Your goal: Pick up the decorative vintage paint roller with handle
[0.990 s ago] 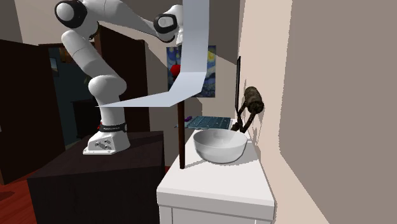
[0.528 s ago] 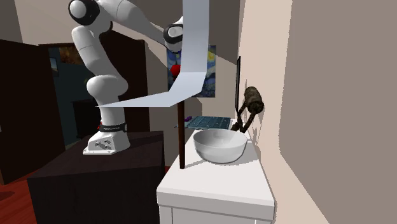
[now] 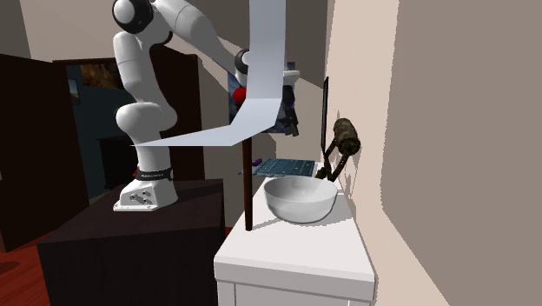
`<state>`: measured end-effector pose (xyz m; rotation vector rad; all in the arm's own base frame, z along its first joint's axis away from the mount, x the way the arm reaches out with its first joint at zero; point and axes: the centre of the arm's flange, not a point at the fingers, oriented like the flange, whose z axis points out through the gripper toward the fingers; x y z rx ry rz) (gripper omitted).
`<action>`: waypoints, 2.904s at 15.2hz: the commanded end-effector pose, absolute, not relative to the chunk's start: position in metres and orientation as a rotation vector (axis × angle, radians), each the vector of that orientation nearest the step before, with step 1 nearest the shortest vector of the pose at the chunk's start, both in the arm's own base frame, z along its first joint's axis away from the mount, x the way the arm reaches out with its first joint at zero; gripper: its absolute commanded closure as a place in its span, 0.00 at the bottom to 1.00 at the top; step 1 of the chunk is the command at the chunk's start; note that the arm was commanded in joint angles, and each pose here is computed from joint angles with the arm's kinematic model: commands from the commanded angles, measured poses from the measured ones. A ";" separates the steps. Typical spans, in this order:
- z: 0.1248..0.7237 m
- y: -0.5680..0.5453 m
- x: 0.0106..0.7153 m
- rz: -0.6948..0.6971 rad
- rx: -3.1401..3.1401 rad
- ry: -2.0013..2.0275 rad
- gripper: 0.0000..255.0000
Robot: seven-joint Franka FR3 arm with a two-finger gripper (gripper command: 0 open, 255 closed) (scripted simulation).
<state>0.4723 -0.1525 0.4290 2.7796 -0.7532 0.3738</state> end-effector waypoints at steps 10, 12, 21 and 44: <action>0.368 -0.256 0.520 0.450 2.552 -0.980 0.00; 0.357 -0.256 0.520 0.450 2.552 -0.980 0.00; 0.328 -0.256 0.519 0.450 2.552 -0.980 1.00; 0.402 -0.256 0.520 0.450 2.552 -0.980 1.00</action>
